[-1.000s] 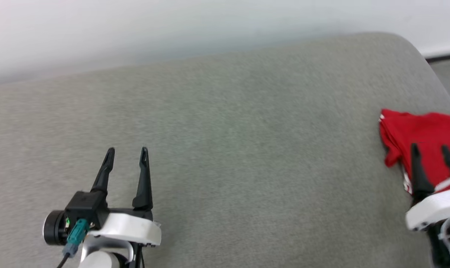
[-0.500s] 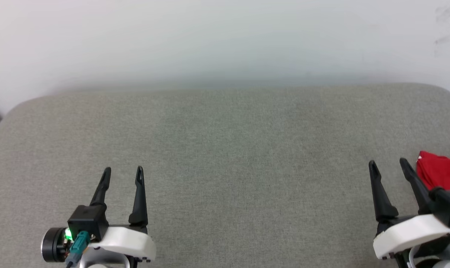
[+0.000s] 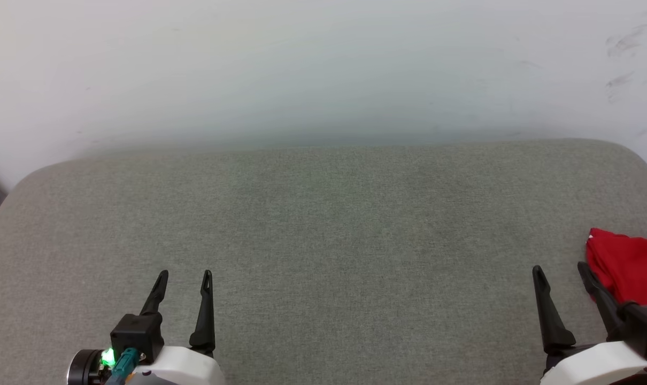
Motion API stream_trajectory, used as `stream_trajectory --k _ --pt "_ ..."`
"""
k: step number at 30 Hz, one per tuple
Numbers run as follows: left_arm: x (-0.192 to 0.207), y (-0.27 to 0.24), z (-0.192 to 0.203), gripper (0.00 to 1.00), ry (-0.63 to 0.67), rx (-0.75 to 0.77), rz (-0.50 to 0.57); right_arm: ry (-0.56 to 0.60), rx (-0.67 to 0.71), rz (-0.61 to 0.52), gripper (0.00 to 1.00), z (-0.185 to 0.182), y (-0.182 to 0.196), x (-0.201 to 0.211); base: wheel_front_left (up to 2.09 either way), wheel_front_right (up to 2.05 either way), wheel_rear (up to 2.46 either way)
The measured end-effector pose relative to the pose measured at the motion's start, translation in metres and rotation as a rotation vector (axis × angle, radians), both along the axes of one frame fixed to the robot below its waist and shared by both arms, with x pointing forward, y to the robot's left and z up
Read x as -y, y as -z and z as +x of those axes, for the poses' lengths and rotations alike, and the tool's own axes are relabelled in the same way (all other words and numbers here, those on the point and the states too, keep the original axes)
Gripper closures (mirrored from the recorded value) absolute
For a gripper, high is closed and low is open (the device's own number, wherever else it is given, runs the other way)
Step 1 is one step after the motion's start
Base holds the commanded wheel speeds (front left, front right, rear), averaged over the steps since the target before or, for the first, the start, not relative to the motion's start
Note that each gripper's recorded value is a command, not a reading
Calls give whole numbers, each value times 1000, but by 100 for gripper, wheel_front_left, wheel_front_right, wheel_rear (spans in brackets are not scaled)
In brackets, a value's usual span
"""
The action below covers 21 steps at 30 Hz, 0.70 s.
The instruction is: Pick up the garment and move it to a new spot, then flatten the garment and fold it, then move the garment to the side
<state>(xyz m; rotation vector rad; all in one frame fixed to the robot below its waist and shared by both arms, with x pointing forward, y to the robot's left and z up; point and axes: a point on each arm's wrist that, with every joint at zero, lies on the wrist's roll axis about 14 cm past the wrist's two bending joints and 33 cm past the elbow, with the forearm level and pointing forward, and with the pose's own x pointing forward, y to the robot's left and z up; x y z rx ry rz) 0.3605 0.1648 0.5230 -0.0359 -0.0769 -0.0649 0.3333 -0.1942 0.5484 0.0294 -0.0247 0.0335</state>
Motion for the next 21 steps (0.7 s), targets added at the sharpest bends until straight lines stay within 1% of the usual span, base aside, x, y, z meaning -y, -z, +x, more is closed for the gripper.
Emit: stream_trajectory --k 17,18,21 --pt "-2 10 5 0 1 -29 1 -18 -3 15 0 4 1 -6 0 0 0" --pt "-2 12 4 100 1 -36 1 -18 -8 17 100 4 3 -7 0 0 0" --pt "1 28 -2 100 1 -84 -2 -17 -52 20 100 1 17 -6 0 0 0"
